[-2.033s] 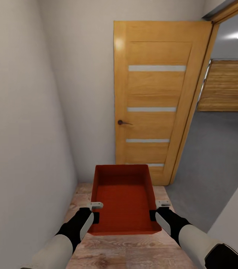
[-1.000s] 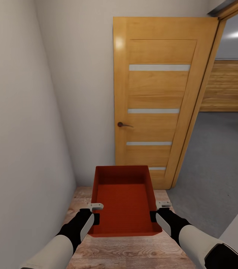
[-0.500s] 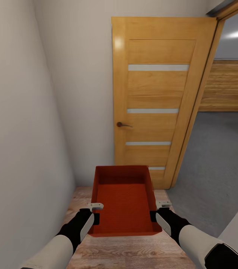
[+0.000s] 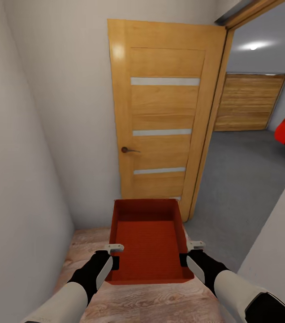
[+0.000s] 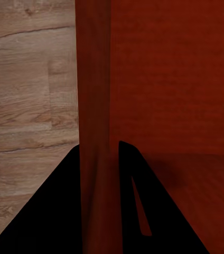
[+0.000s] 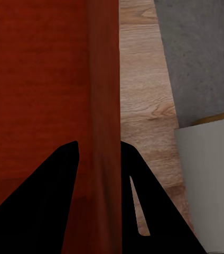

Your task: Move the two storage containers from the living room to the garage. In the garage, place one container on the floor and stack the other container on top of it (either order is fine).

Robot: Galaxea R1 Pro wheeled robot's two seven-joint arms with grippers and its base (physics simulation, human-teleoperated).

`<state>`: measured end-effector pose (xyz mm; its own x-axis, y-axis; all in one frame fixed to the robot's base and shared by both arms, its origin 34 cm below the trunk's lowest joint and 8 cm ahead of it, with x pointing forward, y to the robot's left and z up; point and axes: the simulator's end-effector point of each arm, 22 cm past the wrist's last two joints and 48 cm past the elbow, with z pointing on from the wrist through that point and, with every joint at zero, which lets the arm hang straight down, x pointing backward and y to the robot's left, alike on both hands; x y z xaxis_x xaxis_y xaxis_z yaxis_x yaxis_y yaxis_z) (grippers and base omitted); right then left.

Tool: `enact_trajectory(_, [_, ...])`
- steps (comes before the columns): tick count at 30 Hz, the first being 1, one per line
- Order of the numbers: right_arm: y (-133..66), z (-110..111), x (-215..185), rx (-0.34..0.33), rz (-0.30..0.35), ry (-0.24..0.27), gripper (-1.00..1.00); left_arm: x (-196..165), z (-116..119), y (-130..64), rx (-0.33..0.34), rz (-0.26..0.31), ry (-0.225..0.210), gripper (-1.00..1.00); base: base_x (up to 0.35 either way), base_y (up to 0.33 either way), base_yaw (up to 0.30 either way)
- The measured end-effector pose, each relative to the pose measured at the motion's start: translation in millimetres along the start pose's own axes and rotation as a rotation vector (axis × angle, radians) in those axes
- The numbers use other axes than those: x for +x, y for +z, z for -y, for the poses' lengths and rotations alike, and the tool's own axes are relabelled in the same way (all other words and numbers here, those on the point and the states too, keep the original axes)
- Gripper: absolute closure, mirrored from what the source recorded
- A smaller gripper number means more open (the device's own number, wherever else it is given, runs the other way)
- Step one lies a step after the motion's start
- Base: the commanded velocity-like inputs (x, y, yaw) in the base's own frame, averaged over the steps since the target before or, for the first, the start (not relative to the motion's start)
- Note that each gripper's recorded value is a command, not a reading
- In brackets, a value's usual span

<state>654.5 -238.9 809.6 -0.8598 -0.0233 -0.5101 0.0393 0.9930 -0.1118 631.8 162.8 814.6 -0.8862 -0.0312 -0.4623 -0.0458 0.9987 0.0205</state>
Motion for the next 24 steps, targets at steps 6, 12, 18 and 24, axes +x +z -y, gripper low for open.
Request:
enact_trajectory(6, [0.0,0.0,-0.2,0.0,0.0,0.0,1.0,-0.1,0.0,0.0,0.0,0.0,0.0,1.0,0.0,0.0,-0.285])
enact_trajectory(12, [0.0,0.0,-0.2,0.0,0.0,0.0,1.0,0.0,0.0,0.0,0.0,0.0,0.0,1.0,0.0,0.0,-0.285])
enact_trajectory(18, [-0.1,-0.1,-0.3,0.0,0.001,0.0,1.0,-0.3,-0.1,-0.1,0.0,0.001,0.0,1.0,0.0,0.0,-0.285])
enact_trajectory(24, [-0.1,-0.1,-0.6,0.0,0.001,0.0,1.0,-0.7,-0.1,-0.2,0.0,0.001,0.001,1.0,0.0,0.0,-0.285])
